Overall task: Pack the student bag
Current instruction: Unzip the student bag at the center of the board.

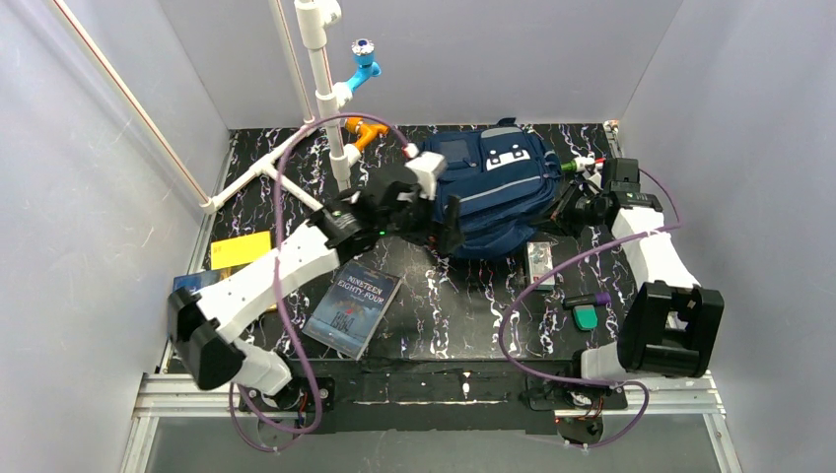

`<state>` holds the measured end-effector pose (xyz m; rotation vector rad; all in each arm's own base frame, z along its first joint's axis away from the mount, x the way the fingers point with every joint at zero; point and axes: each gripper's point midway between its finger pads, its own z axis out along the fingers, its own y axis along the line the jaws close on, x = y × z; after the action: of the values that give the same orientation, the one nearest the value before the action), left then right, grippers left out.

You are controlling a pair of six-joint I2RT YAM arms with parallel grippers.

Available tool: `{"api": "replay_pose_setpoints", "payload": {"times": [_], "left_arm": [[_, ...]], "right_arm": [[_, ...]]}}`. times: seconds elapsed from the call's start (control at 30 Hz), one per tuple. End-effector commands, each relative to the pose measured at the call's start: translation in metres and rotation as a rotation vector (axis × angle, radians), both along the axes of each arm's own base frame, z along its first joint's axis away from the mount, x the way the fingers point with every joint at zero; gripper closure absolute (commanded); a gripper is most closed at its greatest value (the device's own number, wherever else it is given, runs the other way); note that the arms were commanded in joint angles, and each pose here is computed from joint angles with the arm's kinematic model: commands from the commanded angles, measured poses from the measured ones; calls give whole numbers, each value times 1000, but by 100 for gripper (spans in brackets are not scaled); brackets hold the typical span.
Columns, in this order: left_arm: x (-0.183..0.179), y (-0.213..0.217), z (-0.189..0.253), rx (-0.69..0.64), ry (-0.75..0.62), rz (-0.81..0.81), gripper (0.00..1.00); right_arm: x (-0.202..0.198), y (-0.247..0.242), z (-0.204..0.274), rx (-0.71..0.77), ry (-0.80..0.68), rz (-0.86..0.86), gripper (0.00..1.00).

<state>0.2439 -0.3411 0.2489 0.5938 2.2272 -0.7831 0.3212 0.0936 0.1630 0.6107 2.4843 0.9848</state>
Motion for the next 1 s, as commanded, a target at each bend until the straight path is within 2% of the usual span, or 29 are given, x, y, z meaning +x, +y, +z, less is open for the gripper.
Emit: {"api": "replay_pose_setpoints", "payload": {"times": [0.0,0.1,0.2,0.33,0.37,0.47,0.53,0.63,0.73,0.8,0.83,0.9,0.97], "left_arm": [[6,54,-13,101,-56,117,2],[-9,66,-15,65,-33,133,2],[-29,78,-10,19,-2,139,3],[-59,89,8,-86,45,128,3],[-64,94,13,-111,42,132,3],[-76,107,24,-163,21,148,2],[-80,117,28,-177,16,178,2],[-88,129,31,-189,26,206,2],[-90,140,30,-187,21,248,2],[-93,149,28,-163,30,275,2],[-94,154,26,-152,35,291,2],[-94,160,28,-148,32,316,2],[-95,162,31,-149,21,317,2]], "right_arm": [[30,-5,21,-1,-89,60,99],[45,-14,14,-75,-123,41,99],[58,-17,2,-123,-138,61,89],[58,-2,-34,-195,-25,218,89],[59,1,-40,-195,-14,231,86],[69,-5,-50,-247,-7,189,61],[74,-21,-50,-388,7,190,42],[80,-37,-36,-655,27,206,28],[79,-36,-20,-718,-5,170,21],[70,-20,-9,-673,-54,119,18],[63,-4,-4,-601,-88,97,11],[50,32,8,-399,-153,19,2],[28,65,11,-133,-178,-102,2]]}}
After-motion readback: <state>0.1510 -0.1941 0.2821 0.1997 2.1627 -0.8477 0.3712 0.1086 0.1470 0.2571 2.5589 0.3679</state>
